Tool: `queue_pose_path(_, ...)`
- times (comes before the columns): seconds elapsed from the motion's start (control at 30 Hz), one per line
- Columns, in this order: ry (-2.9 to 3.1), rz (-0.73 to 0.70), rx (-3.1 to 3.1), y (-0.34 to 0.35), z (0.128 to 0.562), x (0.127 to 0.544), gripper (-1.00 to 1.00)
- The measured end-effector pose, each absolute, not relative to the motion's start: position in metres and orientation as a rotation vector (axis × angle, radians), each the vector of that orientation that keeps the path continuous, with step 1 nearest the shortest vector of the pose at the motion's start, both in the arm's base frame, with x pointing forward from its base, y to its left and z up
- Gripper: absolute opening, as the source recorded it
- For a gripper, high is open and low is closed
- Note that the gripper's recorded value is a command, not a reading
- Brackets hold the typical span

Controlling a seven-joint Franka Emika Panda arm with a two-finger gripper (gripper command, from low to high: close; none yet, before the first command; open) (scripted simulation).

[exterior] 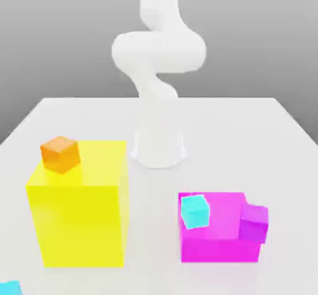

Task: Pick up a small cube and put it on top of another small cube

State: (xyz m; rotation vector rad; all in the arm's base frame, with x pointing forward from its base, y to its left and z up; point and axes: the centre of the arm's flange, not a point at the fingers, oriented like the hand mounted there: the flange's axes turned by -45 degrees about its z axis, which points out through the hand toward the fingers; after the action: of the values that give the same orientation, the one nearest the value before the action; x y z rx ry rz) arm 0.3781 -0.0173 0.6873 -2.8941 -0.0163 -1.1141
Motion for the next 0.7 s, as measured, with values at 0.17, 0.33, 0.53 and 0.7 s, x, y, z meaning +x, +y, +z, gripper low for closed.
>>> queue_pose_path(0.17,-0.078,-0.914,-2.9,-0.051,0.63,0.438,0.0)
queue_pose_path(0.33,-0.121,-0.743,-2.904,-0.083,0.564,0.486,0.0)
queue_pose_path(0.53,-0.162,-0.562,-2.918,-0.121,0.477,0.527,0.0)
queue_pose_path(0.7,-0.185,-0.429,-2.944,-0.156,0.402,0.545,0.0)
